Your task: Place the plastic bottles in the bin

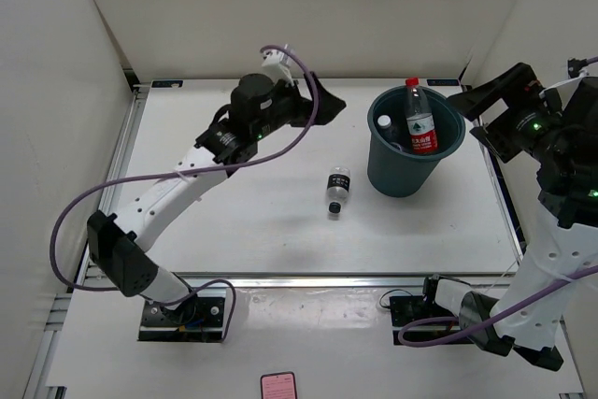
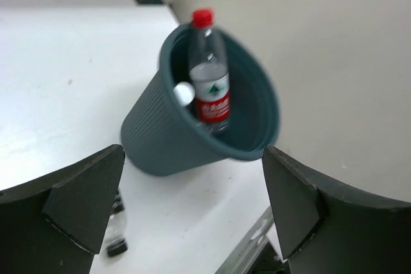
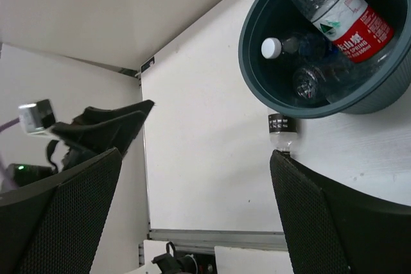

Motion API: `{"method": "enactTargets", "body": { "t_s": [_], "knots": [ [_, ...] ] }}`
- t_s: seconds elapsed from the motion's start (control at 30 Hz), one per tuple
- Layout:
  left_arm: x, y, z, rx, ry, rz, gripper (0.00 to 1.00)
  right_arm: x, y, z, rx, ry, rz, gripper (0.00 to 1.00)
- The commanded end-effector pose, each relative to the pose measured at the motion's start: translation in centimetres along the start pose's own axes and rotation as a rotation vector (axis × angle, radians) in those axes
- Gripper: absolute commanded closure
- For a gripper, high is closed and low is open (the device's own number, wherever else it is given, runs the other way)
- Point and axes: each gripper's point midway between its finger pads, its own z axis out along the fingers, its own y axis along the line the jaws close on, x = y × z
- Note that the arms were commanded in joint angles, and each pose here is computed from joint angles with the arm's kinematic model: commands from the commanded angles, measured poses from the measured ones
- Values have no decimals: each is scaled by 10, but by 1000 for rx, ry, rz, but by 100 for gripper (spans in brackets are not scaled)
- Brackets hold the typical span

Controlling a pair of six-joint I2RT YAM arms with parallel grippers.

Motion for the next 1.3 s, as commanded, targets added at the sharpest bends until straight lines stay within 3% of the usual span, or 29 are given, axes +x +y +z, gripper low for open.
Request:
{"method": "enactTargets", "body": {
  "t_s": [0.0,0.17,0.4,0.67,0.73,0.77,0.9,0.97,1.1,1.27],
  "knots": [
    [90,68,16,-161,191,0,0,1,7,-1,-45,-1,-13,0],
    [157,79,51,-108,382,0,0,3,10,-5,-57,-1,-17,0],
    [210,115,70,-189,491,-23,0,-1,26,-22,-106,-45,-63,0],
    [250,129,86,-166,602,-49,0,3,24,-28,-97,-36,-87,0],
    [268,126,88,-115,665,-80,5,3,24,-28,-97,-37,-96,0],
    [271,124,89,-97,679,-88,14,3,24,-28,-97,-37,-96,0],
    [282,122,87,-60,734,-146,29,-1,25,-23,-94,-33,-94,0],
    [288,123,78,-70,759,-166,29,-1,24,-20,-96,-21,-90,0],
    [272,123,68,-58,739,-152,32,-1,23,-14,-98,-6,-84,0],
    [232,111,67,-26,674,-110,48,-3,20,0,-98,29,-50,0]
  ]
}}
